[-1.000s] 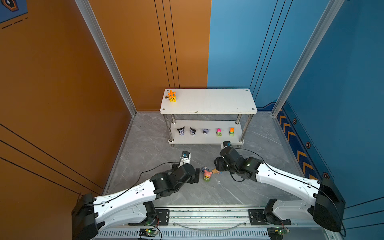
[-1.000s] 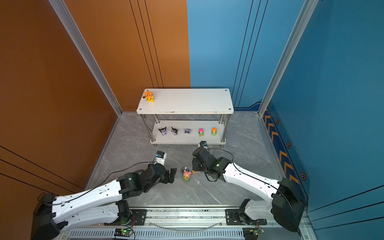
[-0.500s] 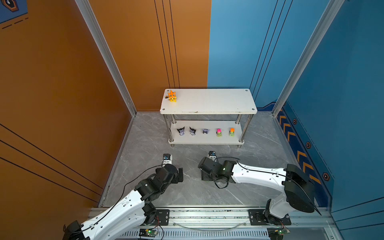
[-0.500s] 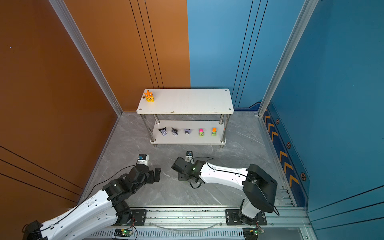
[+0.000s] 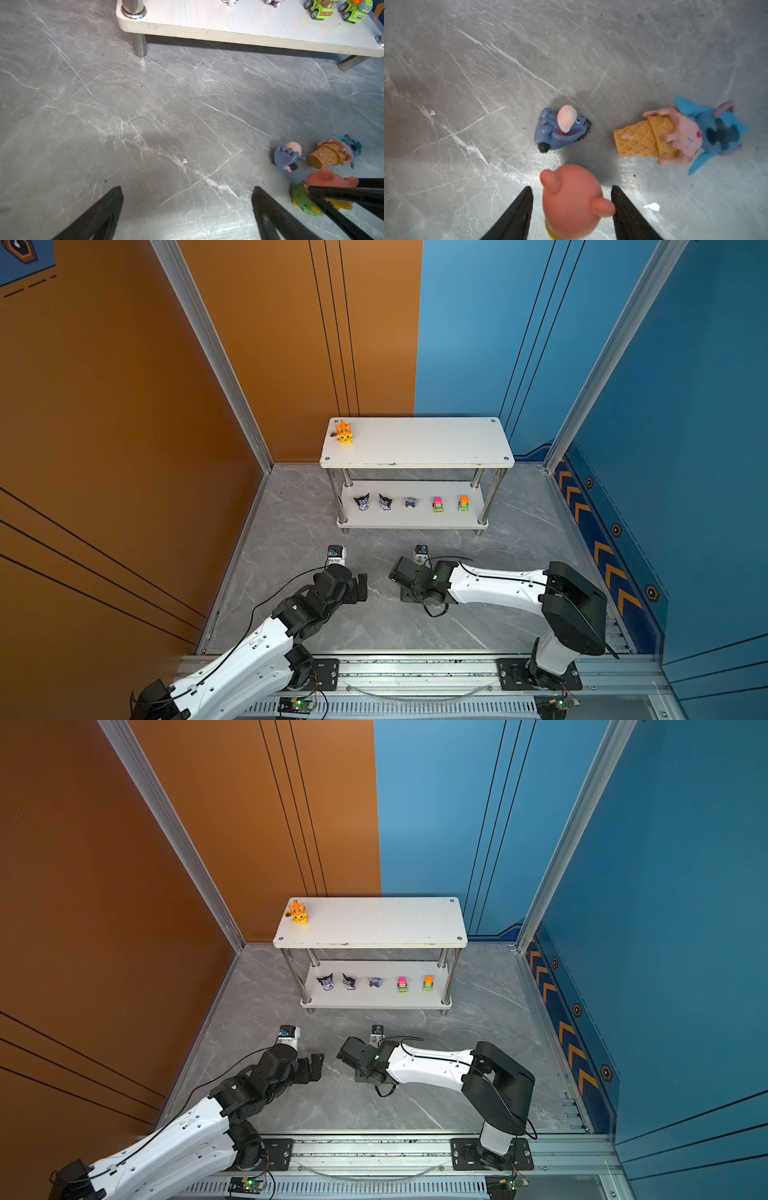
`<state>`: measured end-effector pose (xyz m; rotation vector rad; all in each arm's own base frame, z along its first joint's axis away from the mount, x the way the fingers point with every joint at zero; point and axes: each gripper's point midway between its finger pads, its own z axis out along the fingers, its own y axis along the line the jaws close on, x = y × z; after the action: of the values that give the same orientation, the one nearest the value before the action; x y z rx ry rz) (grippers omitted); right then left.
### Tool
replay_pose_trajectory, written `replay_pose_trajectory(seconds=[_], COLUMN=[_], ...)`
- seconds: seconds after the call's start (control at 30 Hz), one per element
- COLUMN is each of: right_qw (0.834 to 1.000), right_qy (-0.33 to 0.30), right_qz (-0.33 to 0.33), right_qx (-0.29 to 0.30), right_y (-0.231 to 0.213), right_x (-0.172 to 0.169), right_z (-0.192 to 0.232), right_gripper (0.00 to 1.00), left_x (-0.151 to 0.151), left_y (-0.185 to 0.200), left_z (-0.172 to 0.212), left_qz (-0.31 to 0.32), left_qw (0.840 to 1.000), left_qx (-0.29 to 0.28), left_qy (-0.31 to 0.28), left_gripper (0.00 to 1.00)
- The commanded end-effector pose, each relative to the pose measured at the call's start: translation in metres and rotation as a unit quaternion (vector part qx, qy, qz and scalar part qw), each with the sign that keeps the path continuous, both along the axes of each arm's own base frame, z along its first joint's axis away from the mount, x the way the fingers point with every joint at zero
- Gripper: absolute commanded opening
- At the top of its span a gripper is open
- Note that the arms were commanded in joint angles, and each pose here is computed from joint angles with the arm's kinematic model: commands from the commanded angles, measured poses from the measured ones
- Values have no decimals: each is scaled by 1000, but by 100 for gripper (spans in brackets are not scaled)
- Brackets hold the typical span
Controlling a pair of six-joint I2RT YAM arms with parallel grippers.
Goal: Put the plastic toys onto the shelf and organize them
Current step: 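Lower the right gripper and grasp the pink-and-green pig-hat figure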
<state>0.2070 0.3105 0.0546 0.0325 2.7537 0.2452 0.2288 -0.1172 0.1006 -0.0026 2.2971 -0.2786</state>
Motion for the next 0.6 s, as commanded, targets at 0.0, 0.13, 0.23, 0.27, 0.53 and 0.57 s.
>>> replay_pose_trajectory(seconds=[0.0, 0.13, 0.23, 0.27, 0.53, 0.57], right_qw=[1000, 999, 999, 999, 999, 999], right_qy=[-13, -11, -14, -15, -15, -15], right_qz=[-20, -23, -27, -28, -28, -29], right_qx=[-19, -29, -32, -31, -33, -32], right_y=[-7, -10, -10, -9, -6, -7], right_x=[9, 11, 13, 14, 16, 17], right_z=[4, 1, 0, 0, -3, -3], right_gripper=[61, 60, 59, 57, 47, 44], left_x=[2, 4, 4, 5, 6, 6], left_y=[-5, -4, -4, -4, -2, -1], left_z=[-1, -4, -4, -5, -8, -8], left_qz=[-16, -16, -16, -16, -15, -15], left_qw=[1000, 1000, 1000, 1000, 1000, 1000], left_qx=[-4, -5, -9, -9, -9, -9], left_qy=[0, 3, 4, 5, 8, 8], left_gripper=[98, 98, 98, 98, 98, 98])
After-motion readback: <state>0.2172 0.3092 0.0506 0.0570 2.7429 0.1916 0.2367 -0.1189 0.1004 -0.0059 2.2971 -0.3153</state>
